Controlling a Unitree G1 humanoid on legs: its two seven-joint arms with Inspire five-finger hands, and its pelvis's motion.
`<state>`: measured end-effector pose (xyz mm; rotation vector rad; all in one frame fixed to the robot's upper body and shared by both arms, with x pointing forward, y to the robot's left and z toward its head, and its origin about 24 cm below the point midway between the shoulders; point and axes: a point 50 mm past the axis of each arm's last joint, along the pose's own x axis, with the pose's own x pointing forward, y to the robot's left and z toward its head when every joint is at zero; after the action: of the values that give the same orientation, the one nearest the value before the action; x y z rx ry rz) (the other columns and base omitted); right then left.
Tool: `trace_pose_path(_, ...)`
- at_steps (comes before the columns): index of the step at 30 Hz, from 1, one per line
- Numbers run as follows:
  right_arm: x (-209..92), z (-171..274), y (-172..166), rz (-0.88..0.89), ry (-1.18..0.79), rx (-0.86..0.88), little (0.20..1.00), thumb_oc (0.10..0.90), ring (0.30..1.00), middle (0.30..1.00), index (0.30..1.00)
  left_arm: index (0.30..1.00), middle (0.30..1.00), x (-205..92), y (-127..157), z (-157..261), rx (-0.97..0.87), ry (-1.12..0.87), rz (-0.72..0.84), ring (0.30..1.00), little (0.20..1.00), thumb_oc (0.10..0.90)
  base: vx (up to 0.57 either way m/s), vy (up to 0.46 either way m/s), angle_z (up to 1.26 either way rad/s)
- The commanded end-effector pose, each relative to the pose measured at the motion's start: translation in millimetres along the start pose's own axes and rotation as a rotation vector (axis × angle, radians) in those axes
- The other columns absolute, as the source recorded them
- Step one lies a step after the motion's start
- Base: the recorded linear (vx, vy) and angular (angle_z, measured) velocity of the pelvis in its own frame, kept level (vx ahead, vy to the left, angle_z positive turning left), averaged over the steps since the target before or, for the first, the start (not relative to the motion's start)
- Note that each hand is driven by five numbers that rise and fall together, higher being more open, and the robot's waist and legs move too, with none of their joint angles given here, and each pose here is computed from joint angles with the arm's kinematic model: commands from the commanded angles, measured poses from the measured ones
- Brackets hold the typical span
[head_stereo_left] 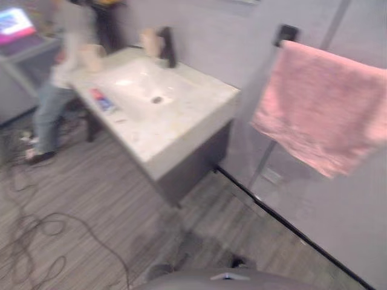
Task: Organize the bathroom.
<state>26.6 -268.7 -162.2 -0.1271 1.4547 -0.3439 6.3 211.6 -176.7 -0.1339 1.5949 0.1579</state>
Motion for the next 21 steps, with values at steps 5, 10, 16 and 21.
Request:
trace_pose_path(5, -4, 58, 24, 0.112, -0.193, 0.012, 0.900, 0.800, 0.900, 0.900, 0.900, 0.900, 0.900, -6, 12, 40, 0.057, -0.116, 0.048, 0.900, 0.900, 0.800, -0.14, 0.621, 1.03)
trace_pose_path(10, -8, 73, 38, 0.176, -0.278, -0.055, 0.900, 0.800, 0.900, 0.900, 0.900, 0.900, 0.900, -6, 17, 33, 0.087, -0.084, 0.079, 0.900, 0.900, 0.800, -0.10, 0.514, 0.76)
trace_pose_path(16, -23, 103, 62, 0.308, -0.538, -0.282, 0.900, 0.800, 0.900, 0.900, 0.900, 0.900, 0.900, -11, 25, 52, 0.211, -0.125, 0.134, 0.900, 0.900, 0.800, -0.01, 0.208, 0.42)
trace_pose_path(21, -35, 118, 70, 0.342, -0.685, -0.375, 0.900, 0.800, 0.900, 0.900, 0.900, 0.900, 0.900, -16, 21, 78, 0.230, -0.213, 0.122, 0.900, 0.900, 0.800, 0.07, 0.054, 0.48)
